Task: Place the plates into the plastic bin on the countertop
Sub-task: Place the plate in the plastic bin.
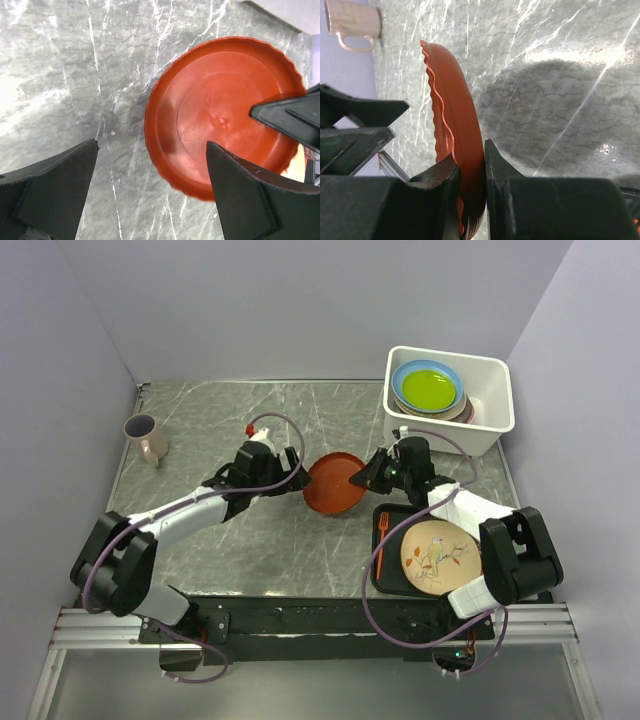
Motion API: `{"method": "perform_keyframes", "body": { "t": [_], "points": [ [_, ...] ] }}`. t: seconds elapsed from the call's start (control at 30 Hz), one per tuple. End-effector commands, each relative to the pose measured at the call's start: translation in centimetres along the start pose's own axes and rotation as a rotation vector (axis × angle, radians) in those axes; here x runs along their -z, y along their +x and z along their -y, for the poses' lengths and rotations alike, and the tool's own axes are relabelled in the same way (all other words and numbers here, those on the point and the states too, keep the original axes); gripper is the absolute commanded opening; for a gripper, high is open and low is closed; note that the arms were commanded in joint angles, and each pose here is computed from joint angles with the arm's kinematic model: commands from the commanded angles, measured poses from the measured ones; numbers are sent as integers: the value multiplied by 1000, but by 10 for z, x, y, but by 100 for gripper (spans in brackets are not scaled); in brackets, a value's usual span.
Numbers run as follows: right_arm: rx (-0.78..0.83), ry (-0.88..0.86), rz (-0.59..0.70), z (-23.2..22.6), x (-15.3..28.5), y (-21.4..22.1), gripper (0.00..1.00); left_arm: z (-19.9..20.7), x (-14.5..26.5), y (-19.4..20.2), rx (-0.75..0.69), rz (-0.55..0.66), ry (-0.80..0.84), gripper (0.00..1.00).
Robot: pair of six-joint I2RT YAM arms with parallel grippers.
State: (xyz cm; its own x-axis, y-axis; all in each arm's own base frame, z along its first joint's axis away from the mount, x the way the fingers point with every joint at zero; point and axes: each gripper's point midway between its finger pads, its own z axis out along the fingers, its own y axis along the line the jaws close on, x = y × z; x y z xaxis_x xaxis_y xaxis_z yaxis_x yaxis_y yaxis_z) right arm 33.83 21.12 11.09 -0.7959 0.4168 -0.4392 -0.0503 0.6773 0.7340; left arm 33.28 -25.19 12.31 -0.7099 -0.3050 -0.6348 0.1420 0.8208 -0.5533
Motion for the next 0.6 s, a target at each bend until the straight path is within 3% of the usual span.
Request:
{"method": "perform_keyframes", "body": {
  "t": [0.0,0.57],
  "points": [
    [57,-30,81,-24,4,-38,0,17,21,-24,-5,111,60,95],
    [59,23,313,-37,63,-198,0,19,26,-23,-31,112,80,96]
  ]
}}
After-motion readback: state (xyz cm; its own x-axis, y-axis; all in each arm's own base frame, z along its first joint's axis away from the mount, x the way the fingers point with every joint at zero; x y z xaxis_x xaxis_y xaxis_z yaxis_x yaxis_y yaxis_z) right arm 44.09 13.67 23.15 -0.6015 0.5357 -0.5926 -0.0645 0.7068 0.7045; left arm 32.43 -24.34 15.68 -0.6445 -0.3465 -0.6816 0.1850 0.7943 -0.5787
